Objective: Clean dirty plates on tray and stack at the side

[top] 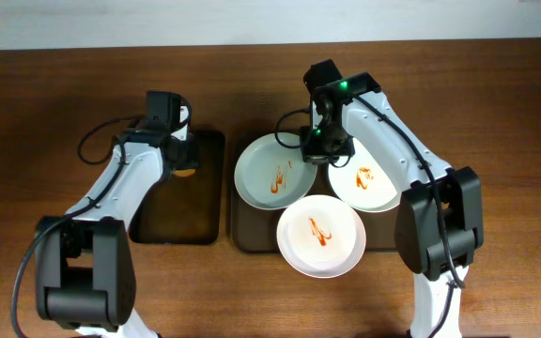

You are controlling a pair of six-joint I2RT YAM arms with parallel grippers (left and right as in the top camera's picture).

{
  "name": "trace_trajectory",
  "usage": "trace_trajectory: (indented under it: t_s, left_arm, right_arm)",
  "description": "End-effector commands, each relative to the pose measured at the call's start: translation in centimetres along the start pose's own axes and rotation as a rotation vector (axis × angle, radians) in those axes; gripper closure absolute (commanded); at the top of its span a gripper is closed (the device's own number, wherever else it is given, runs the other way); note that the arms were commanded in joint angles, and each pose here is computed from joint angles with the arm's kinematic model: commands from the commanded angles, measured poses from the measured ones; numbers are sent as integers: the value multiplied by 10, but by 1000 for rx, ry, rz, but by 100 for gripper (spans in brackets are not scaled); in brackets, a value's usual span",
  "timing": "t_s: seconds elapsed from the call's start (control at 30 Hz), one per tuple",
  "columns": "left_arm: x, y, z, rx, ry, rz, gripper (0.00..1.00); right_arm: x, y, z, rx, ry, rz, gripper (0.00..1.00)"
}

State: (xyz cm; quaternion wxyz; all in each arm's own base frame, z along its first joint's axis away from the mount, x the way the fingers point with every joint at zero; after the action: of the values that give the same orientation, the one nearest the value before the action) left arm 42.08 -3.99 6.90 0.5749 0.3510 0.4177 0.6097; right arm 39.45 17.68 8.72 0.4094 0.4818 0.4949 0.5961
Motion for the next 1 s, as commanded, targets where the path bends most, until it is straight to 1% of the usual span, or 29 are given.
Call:
trace_trajectory:
  t_s: [0.0,0.07,0.1,0.13,0.17,0.2,0.23,0.27,0.33,0.37,0.4,0.43,0.5,0.57,0.63,0.67,0.77,0.83,0.9,0.97]
  left_arm:
    - [0,9,7,-45,24,4,100]
    - [-9,12,5,-35,19,-40,100]
    - [-11,13,7,-47,13,-39,100]
    - [-3,13,16,-91,12,29,100]
    - [2,12,14,-86,12,62,100]
    - [-8,12,5,-40,25,-3,100]
    - [-27,14,-1,-5,29,-128,100]
    - [-42,16,1,-2,37,-224,100]
    - [-58,21,9,-16,102,-327,100]
    - [-65,22,6,-4,92,-351,100]
    - [-62,18,3,-5,81,-301,100]
    - [-49,14,5,-32,76,-196,100]
    - [-32,12,10,-77,64,-44,100]
    - [-23,12,9,-81,57,12,100]
    - [-23,12,9,-81,-36,20,100]
    - [-21,12,9,-80,-51,31,100]
    - [-56,15,2,-29,-44,-218,100]
    - [-62,22,5,-14,-15,-342,100]
    - [-64,29,7,12,57,-473,100]
    - [-84,44,6,35,55,-641,100]
  right_arm:
    - [5,12,5,-37,-3,22,96]
    - [5,12,6,-44,17,23,96]
    - [5,13,8,-50,26,24,96]
    - [6,13,10,-59,27,26,96]
    - [5,13,8,-52,26,25,96]
    - [5,12,4,-35,23,22,96]
    - [4,12,2,-25,21,20,96]
    - [4,12,1,-22,21,20,96]
    - [4,12,2,-27,21,21,96]
    - [5,12,2,-25,22,25,96]
    - [6,12,2,-23,22,28,96]
    - [6,12,2,-24,22,28,96]
    - [7,12,2,-25,24,28,96]
    - [8,12,2,-26,28,28,96]
    - [13,11,2,-30,39,30,96]
    - [15,11,2,-32,45,31,96]
    - [13,11,1,-25,40,29,96]
    - [12,6,0,-12,38,27,96]
    - [11,-1,0,0,36,25,96]
    - [11,-2,2,-6,36,22,96]
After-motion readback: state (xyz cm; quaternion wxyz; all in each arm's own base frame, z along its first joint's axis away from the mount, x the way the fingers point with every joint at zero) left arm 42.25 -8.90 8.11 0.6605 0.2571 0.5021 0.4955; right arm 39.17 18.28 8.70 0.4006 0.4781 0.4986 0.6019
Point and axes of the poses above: each gripper's point midway between its finger pads, its own y axis back along the fingers, its own x axis along the line the jaws close on, z = x × y, the point moved 1 cm from there along y, back along the fingers, and after that the axes turned 7 degrees about y, right-handed, at the moved point
